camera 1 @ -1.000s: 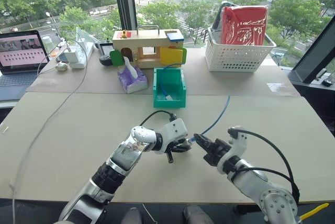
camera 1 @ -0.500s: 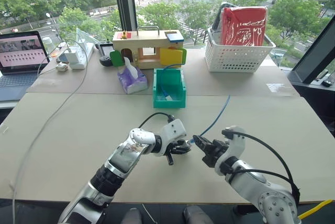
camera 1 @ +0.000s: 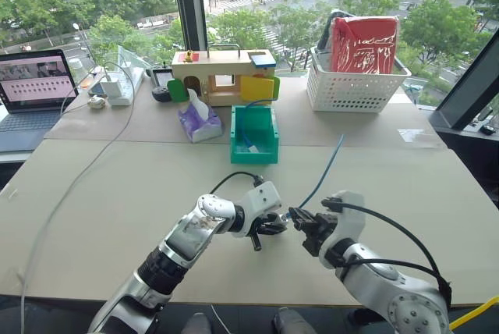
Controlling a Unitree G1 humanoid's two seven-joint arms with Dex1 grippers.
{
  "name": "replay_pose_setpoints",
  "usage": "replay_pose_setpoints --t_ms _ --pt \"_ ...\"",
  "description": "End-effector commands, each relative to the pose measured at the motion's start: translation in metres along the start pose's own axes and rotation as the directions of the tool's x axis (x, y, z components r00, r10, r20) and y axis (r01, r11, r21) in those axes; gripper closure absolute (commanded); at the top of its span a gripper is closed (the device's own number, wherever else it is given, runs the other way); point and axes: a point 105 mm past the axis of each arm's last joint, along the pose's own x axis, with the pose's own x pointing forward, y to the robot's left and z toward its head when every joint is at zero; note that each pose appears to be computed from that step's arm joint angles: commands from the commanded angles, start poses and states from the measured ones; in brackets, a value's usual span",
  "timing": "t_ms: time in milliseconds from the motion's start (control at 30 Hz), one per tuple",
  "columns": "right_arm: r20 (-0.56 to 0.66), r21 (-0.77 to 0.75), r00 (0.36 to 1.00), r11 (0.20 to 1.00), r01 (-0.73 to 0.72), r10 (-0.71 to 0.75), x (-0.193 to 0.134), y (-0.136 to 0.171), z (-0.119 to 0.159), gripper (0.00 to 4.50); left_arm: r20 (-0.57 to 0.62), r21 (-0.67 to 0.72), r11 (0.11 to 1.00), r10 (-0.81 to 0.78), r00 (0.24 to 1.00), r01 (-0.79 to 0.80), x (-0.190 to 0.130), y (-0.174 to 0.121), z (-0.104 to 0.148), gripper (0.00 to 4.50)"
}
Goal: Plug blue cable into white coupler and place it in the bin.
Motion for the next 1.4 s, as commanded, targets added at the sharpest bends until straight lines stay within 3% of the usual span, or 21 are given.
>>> replay_pose_setpoints --t_ms 33,733,900,1400 --pt "-0.146 -0.001 0.987 0.998 -0.066 0.065 -0.001 0.013 -0.031 4.50 -0.017 -0.013 0.999 -0.041 0.999 0.041 0.008 -0.008 -0.004 3.86" --pt "-0.290 0.109 0.948 0.989 -0.102 0.129 -0.003 -0.006 -0.061 4.50 0.024 -0.037 0.999 0.013 1.000 -0.012 0.014 -0.009 -0.001 3.86" --pt "-0.354 0.072 0.924 0.989 -0.128 0.146 -0.003 -0.016 -0.072 4.50 0.026 -0.038 0.999 0.024 0.999 -0.023 0.014 -0.008 0.000 3.86" --pt "-0.396 0.109 0.901 0.983 -0.146 0.178 0.011 -0.023 -0.087 4.50 0.029 -0.046 0.997 0.058 0.998 -0.056 0.012 -0.004 0.000 3.86"
